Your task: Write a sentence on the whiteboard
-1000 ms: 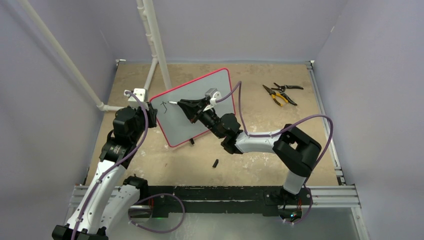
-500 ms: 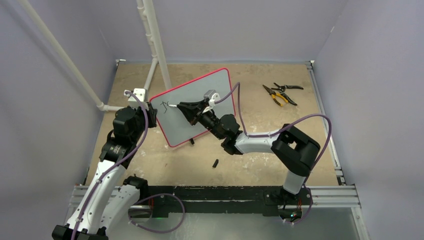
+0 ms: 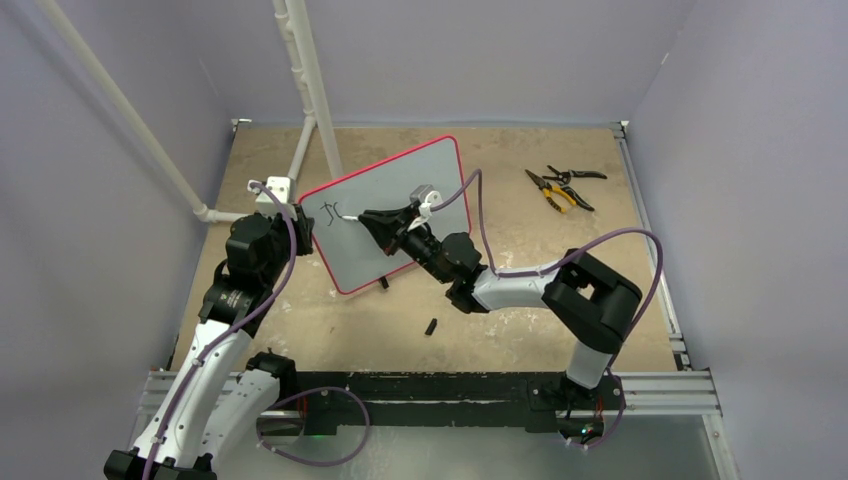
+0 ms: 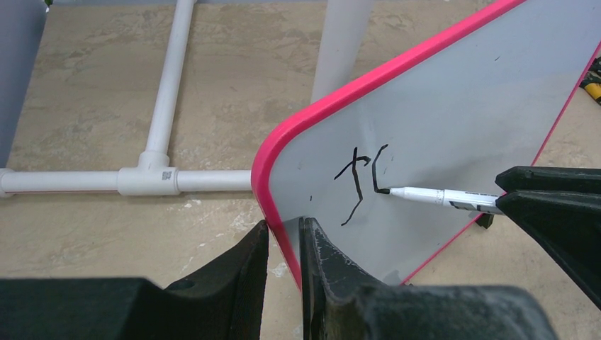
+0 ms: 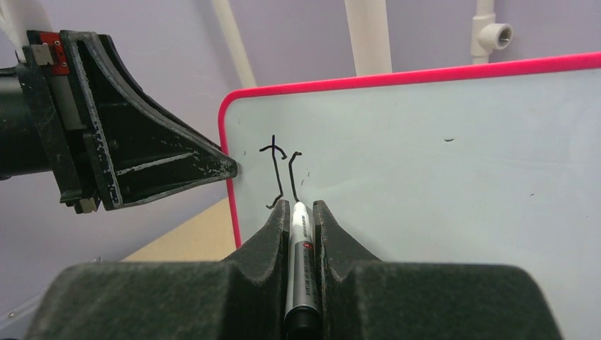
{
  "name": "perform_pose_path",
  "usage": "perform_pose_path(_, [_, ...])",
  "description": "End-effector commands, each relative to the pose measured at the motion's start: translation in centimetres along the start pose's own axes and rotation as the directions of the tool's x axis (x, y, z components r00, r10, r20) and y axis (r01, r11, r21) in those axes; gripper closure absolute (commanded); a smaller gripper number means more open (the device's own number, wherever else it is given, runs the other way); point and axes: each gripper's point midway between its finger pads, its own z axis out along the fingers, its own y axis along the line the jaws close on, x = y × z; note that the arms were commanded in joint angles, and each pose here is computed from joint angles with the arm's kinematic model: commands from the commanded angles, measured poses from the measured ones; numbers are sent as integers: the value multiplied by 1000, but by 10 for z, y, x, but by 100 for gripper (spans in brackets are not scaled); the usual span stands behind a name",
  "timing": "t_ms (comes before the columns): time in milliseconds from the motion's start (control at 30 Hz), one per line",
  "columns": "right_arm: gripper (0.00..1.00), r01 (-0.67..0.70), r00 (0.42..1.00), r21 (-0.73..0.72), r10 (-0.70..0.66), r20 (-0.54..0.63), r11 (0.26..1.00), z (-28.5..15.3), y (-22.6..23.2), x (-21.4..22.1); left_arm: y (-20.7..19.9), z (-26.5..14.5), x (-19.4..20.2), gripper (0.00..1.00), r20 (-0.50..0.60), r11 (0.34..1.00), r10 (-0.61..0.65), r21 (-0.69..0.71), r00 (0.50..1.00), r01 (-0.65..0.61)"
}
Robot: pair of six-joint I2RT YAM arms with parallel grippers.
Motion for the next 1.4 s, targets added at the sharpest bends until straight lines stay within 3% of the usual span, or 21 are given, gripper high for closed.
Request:
perform_pose_path(0, [100, 16, 998, 62, -20, 63, 998, -1, -10, -26, -3, -1, -17, 79, 53, 1000, -1, 16, 999, 0])
perform_pose_path(867, [100, 20, 991, 8, -21, 131, 1000, 18, 4, -48, -4, -1, -17, 79, 53, 1000, -1, 20, 999, 0])
perform_pose_path(1367, [100, 12, 985, -25, -7, 172, 1000, 2, 12, -67, -3, 0, -15, 79, 48, 1000, 0, 16, 999, 0])
